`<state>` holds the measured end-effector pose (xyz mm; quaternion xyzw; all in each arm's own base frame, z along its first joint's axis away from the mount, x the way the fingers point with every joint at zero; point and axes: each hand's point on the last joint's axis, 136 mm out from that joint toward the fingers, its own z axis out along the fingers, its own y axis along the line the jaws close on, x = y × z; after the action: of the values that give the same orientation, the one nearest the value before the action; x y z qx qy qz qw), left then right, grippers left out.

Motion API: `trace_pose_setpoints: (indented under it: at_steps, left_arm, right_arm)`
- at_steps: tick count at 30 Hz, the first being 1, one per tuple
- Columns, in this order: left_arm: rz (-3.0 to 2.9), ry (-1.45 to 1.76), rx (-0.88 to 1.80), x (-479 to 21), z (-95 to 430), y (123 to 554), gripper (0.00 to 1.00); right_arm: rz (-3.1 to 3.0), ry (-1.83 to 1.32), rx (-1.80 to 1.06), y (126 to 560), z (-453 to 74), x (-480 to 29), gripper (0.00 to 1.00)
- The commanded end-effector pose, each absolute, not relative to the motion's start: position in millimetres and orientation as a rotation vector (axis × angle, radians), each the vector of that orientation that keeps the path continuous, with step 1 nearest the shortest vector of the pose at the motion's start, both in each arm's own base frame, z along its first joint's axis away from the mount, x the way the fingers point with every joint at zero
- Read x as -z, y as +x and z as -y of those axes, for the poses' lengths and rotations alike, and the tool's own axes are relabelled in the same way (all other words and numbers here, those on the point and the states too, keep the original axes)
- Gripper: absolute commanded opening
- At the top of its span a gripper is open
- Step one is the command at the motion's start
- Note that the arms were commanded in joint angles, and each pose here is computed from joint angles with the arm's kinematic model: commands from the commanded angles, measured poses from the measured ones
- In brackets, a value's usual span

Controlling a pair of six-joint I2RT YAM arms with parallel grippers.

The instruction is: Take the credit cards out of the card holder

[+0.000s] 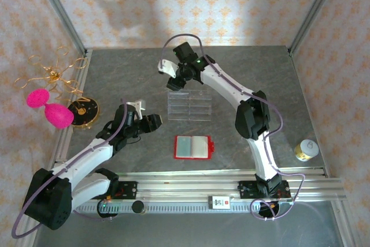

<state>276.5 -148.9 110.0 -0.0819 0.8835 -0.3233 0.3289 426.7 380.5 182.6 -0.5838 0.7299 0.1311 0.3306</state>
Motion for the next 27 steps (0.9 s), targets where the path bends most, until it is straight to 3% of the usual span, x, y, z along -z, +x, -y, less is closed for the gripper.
trace_pose_setpoints:
  at_steps: [1, 6, 10, 13, 17, 27]
  left_arm:
    - [-2.236, -0.245, 0.916, -123, 150, 278, 0.55]
    - [-2.18, -0.299, 0.944, -124, 146, 277, 0.57]
    - [-2.132, -0.294, 0.994, -129, 149, 275, 0.61]
    - [-2.122, -0.279, 0.997, -131, 149, 273, 0.64]
    - [-2.115, -0.266, 0.993, -131, 149, 272, 0.65]
    - [-2.108, -0.259, 0.994, -132, 147, 269, 0.65]
  right_arm:
    - [-1.848, -1.248, -0.435, 428, -389, -259, 0.48]
    - [-1.954, -0.804, -0.627, 417, -374, -283, 0.42]
    - [-2.178, -0.51, -0.698, 381, -355, -235, 0.15]
    - [-2.338, -0.499, -0.652, 343, -347, -187, 0.0]
    - [-2.475, -0.516, -0.588, 317, -346, -148, 0.0]
    - [-2.498, -0.466, -0.274, 364, -339, -134, 0.0]
